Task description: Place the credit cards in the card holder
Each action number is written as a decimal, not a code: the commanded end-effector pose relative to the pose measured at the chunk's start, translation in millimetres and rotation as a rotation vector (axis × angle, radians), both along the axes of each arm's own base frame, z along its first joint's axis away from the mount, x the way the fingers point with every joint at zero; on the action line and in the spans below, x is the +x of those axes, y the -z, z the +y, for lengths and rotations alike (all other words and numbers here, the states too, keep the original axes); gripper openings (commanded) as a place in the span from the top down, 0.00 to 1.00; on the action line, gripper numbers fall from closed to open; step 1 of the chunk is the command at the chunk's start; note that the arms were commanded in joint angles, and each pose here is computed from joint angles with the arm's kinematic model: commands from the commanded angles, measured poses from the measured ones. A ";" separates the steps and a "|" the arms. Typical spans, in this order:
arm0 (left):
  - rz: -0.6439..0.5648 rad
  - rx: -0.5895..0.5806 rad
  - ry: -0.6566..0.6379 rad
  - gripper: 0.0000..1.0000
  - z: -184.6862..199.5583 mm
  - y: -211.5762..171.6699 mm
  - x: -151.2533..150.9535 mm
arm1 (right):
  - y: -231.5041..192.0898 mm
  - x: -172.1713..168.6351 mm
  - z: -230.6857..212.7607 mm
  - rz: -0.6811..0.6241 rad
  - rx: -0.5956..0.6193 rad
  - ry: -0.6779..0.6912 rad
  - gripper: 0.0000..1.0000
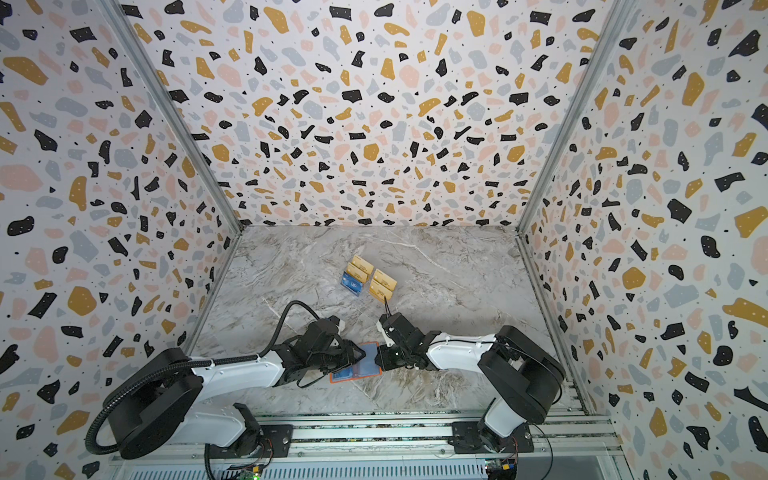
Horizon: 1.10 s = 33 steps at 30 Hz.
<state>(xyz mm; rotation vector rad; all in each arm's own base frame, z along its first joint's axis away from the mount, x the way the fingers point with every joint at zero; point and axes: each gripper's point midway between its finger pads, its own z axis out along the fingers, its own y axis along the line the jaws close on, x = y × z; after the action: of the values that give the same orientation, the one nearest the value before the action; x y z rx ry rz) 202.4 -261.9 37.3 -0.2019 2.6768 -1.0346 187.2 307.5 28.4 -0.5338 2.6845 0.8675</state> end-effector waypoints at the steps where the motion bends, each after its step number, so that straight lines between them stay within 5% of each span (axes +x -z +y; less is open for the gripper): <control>1: -0.011 0.000 -0.010 0.56 2.5 2.3 2.8 | 6.9 -6.2 -4.2 0.023 -0.034 0.002 0.81; 33: -0.002 -0.273 -0.044 0.57 -5.5 -7.7 -5.7 | 2.9 -1.9 1.5 0.009 -0.023 0.000 0.82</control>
<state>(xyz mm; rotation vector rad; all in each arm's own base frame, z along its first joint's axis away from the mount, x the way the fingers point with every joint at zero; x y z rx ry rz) 197.6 -263.1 37.9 -0.3199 2.5440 -1.3019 187.0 309.2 27.9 -0.5348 2.6837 0.8661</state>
